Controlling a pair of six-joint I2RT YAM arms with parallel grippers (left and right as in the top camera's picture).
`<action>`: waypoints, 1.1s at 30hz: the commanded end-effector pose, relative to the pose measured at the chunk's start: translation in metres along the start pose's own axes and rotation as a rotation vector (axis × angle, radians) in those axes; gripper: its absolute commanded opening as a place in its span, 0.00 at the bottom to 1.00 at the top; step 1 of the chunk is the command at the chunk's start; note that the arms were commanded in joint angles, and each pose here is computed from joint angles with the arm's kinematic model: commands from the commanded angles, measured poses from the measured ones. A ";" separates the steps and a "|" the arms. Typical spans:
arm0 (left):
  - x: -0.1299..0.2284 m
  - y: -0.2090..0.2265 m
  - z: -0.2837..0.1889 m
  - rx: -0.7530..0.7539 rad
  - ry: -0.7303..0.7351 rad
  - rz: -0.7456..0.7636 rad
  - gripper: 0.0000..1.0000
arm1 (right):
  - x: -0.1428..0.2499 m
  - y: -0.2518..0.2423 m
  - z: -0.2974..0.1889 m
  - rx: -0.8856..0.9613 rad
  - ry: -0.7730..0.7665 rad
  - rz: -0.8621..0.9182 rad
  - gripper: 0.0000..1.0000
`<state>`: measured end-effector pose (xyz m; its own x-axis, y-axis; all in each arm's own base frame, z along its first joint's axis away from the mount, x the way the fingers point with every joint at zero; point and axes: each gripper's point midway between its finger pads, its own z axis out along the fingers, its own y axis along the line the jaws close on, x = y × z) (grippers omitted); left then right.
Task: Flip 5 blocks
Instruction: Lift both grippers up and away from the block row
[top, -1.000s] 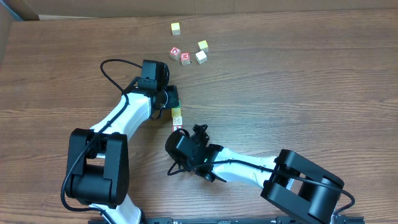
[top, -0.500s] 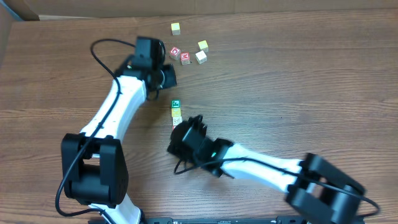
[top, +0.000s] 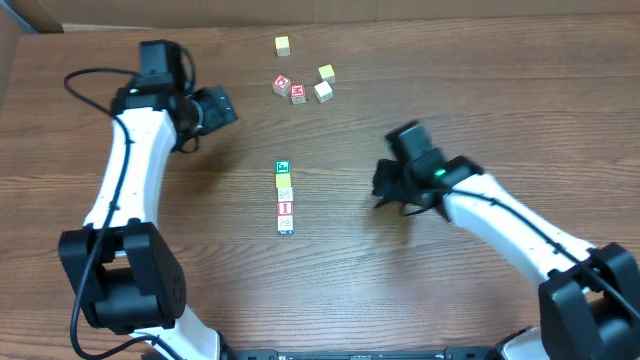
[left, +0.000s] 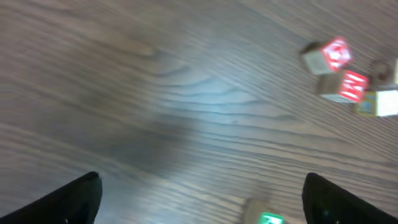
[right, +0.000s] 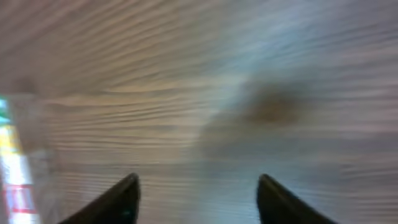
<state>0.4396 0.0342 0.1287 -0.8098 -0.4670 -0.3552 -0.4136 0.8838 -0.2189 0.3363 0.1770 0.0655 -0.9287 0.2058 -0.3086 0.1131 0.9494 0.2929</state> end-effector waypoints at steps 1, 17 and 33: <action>-0.007 0.005 -0.005 -0.006 -0.012 0.042 0.96 | -0.026 -0.022 -0.012 0.021 -0.050 -0.176 0.77; -0.001 0.008 -0.005 -0.015 0.013 0.104 1.00 | -0.057 -0.080 -0.019 0.115 -0.098 -0.098 1.00; -0.001 0.008 -0.005 -0.015 0.013 0.104 1.00 | -0.057 -0.080 -0.019 0.115 -0.098 -0.098 1.00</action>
<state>0.4312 0.0423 0.1254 -0.8529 -0.3902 -0.3468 -0.3520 0.9204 -0.1699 0.3677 0.0838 0.0639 -0.9135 0.1382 -0.3826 0.0862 0.9849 0.1499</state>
